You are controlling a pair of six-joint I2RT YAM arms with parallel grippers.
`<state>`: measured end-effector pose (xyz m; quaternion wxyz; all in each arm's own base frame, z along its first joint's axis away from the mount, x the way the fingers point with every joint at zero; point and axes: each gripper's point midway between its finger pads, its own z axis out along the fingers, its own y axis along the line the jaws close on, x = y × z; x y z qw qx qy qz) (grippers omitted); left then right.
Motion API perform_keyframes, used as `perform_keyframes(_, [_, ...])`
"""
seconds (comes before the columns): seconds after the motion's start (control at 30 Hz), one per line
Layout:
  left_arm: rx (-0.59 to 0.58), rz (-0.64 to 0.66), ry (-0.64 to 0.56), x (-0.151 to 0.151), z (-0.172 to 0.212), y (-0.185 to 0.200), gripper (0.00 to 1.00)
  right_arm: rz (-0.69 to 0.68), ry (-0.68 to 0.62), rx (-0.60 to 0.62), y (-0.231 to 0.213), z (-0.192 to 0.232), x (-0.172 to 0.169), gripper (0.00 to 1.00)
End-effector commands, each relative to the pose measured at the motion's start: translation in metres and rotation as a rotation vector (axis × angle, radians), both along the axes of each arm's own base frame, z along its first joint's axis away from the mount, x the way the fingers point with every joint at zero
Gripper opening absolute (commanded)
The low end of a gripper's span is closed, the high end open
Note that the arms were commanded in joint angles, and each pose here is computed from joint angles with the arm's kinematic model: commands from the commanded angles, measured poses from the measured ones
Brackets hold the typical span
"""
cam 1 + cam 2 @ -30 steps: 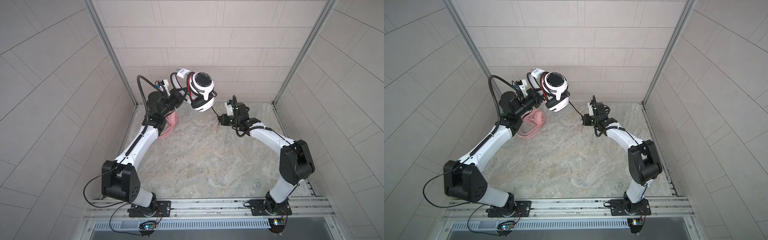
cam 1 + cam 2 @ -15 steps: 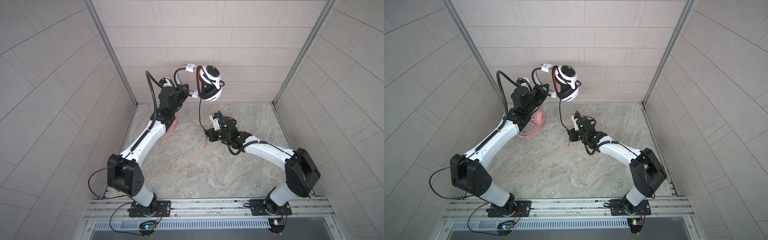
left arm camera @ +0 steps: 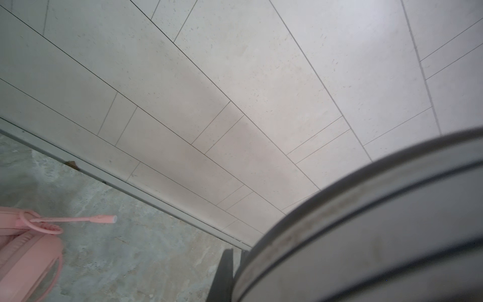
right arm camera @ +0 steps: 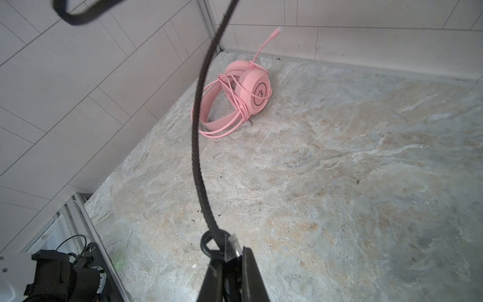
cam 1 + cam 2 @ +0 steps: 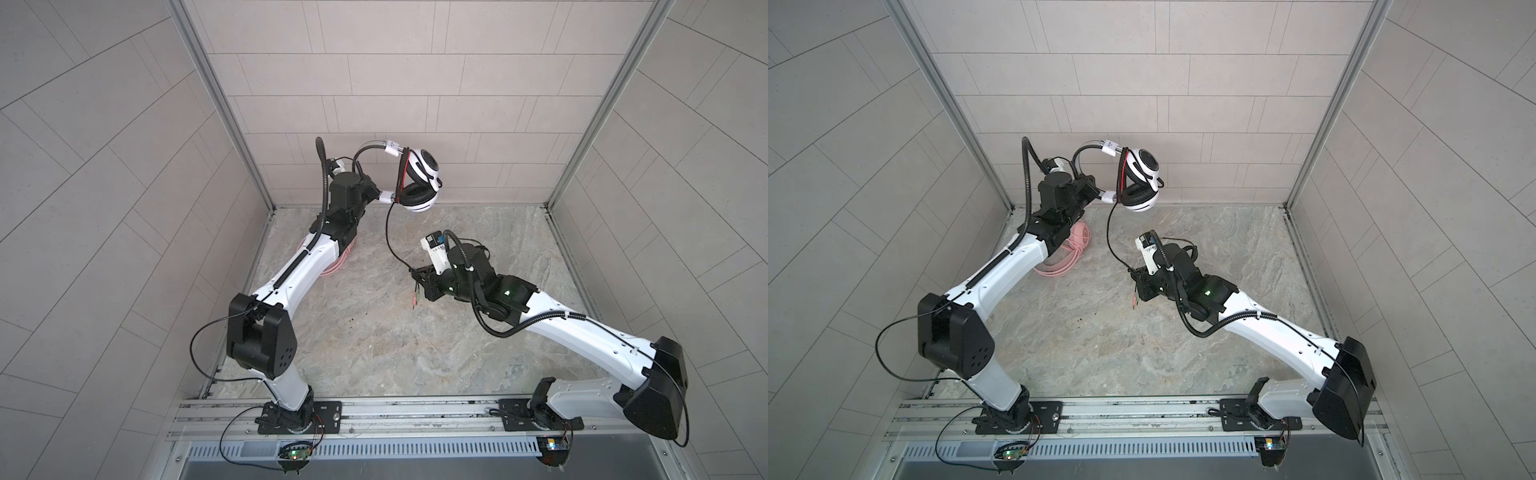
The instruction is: Wrap the headphones
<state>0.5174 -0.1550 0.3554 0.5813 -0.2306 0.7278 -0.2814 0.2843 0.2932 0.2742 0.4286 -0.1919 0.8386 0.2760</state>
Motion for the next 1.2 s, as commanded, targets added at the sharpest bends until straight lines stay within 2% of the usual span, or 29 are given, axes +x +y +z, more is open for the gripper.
perform_keyframes(0.0, [0.037, 0.043, -0.094, -0.002, 0.035, 0.005, 0.0, -0.03, -0.074, -0.008, -0.019, 0.039, -0.006, 0.0])
perform_keyframes(0.27, [0.258, 0.037, -0.028, -0.009, 0.005, -0.006, 0.0, -0.048, -0.218, -0.004, -0.039, 0.115, -0.013, 0.0])
perform_keyframes(0.5, [0.396, -0.048, 0.022, -0.031, -0.026, -0.029, 0.0, -0.084, -0.316, -0.082, -0.052, 0.146, -0.005, 0.0])
perform_keyframes(0.77, [0.426, -0.148, 0.091, -0.059, -0.063, -0.037, 0.0, -0.16, -0.378, -0.125, -0.076, 0.168, 0.014, 0.0])
perform_keyframes(0.93, [0.419, -0.231, 0.087, -0.075, -0.063, -0.045, 0.0, -0.21, -0.376, -0.153, -0.095, 0.166, 0.028, 0.0])
perform_keyframes(1.17, [0.401, -0.412, 0.089, -0.107, -0.062, -0.062, 0.0, -0.261, -0.357, -0.169, -0.118, 0.162, 0.044, 0.0])
